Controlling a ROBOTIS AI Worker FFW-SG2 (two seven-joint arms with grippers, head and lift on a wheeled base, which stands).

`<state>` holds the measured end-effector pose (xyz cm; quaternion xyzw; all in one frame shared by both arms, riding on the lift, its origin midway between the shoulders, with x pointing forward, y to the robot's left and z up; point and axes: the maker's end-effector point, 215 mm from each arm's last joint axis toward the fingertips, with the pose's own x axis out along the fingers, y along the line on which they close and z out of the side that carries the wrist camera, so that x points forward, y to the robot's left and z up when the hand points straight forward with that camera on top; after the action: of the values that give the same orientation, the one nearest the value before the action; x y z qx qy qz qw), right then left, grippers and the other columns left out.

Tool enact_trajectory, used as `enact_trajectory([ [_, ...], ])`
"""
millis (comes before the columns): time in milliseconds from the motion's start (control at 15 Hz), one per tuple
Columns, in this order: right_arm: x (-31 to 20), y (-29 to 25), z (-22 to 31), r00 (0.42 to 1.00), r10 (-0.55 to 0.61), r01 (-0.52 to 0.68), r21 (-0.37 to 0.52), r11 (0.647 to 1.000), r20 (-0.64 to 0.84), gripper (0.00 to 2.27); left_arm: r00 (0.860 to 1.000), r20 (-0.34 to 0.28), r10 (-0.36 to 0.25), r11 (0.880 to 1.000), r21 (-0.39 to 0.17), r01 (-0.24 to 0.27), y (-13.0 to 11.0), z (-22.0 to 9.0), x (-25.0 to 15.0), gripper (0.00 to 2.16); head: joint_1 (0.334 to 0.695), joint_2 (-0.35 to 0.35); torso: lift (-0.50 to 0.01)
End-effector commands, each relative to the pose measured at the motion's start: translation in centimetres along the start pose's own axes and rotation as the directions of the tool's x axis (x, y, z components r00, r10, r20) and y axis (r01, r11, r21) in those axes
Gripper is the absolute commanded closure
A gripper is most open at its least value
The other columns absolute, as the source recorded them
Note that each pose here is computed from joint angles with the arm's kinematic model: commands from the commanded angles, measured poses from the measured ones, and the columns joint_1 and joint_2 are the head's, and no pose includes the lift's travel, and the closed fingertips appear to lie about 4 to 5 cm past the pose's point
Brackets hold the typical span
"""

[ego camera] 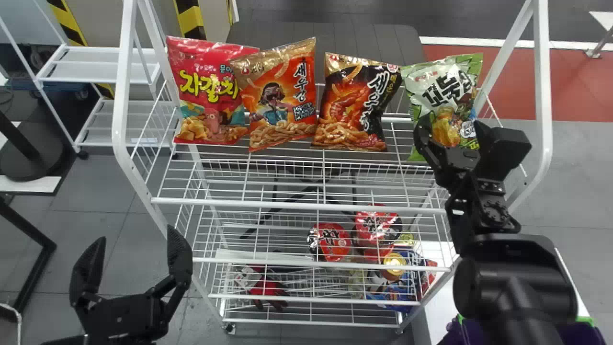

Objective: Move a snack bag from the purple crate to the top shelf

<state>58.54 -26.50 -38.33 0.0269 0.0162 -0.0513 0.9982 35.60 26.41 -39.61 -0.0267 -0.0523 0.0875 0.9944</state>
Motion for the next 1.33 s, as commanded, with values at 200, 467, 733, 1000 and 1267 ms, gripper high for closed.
enact_trajectory([
  [200, -7.5, 2.0, -1.7, 0.995, 0.046, -0.051, -0.049, 0.998, -0.085, 0.10, 1.000, 0.003, 0.002, 1.000, 0.002, -0.002, 0.2, 0.6, -0.3, 0.00, 0.695, 0.018, 0.000],
  [467, -14.2, 4.6, -0.1, 0.995, 0.101, -0.101, -0.024, 0.995, -0.004, 0.10, 1.000, 0.007, -0.013, 1.000, 0.007, 0.013, -0.3, 1.1, -0.8, 0.00, 0.695, 0.047, 0.000],
  [733, -18.9, 6.3, 0.2, 0.991, 0.133, -0.133, 0.005, 0.991, 0.022, 0.10, 0.999, -0.036, -0.041, 0.998, 0.037, 0.042, -1.3, 0.6, -1.4, 0.00, 0.695, 0.088, 0.000],
  [1000, -22.3, 7.8, -0.5, 0.985, 0.170, -0.169, -0.023, 0.985, 0.023, 0.10, 0.995, -0.082, -0.053, 0.996, 0.068, 0.058, -1.7, -0.1, -1.7, 0.00, 0.695, 0.118, 0.000],
  [1267, -23.4, 6.9, -1.0, 0.989, 0.147, -0.146, -0.042, 0.988, 0.028, 0.10, 0.995, -0.091, -0.043, 0.996, 0.071, 0.049, -2.0, -0.3, -1.9, 0.00, 0.695, 0.123, 0.000],
])
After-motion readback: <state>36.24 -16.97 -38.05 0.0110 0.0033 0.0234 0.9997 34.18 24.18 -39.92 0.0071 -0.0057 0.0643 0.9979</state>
